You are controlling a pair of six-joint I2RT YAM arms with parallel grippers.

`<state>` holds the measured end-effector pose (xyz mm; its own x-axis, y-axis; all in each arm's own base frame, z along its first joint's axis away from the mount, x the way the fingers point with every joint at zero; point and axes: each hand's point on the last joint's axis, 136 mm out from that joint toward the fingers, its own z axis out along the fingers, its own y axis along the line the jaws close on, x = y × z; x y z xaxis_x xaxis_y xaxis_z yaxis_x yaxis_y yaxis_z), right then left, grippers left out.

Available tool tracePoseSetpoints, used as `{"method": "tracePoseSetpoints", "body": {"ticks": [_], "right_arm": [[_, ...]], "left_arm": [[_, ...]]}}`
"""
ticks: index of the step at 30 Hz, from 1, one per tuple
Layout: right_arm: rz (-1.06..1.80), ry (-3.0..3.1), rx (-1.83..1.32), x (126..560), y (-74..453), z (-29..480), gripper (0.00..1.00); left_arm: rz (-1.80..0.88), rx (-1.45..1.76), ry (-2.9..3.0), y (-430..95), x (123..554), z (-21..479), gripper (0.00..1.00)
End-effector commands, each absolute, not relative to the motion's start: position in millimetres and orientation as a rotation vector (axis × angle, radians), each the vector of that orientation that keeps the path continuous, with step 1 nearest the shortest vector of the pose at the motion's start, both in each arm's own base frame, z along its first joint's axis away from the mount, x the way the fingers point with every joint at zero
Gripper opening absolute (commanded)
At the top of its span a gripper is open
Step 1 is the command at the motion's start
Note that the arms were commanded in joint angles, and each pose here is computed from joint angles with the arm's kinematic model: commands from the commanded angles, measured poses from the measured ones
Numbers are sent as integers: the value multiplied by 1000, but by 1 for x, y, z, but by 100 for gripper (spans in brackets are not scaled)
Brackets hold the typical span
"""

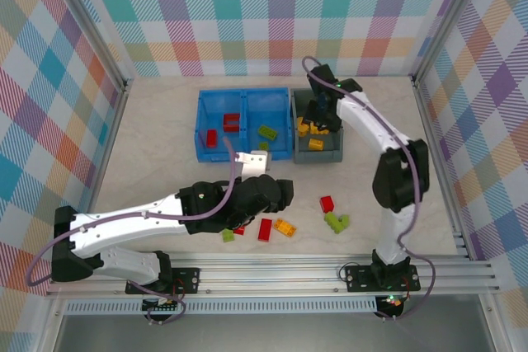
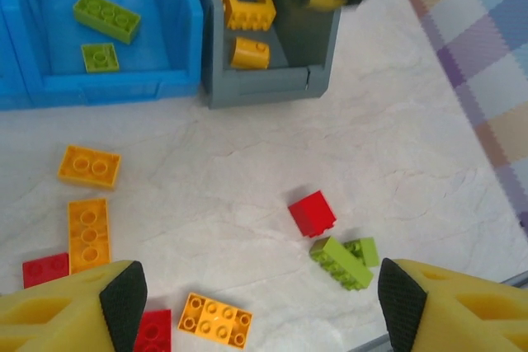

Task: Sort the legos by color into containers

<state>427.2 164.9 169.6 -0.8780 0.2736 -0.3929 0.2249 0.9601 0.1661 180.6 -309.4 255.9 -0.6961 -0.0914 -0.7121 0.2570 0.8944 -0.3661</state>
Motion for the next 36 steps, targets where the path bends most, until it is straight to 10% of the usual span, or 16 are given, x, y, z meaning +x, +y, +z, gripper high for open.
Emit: {"method": "tracePoseSetpoints", "body": {"ticks": [1,12,23,36], "right_arm": [[192,2580,341,396,155,224,56],[418,2373,269,220,91,282,60],[471,2270,249,160,60,318,66],[500,2305,243,164,69,306,65]], "left_arm": [[-590,114,2381,-326,174,224,74],[-613,-80,2680,-434,193,148,81],[-522,-262,2869,-471,224,62,82],[-492,-211,2890,-478,234,37,42]]}}
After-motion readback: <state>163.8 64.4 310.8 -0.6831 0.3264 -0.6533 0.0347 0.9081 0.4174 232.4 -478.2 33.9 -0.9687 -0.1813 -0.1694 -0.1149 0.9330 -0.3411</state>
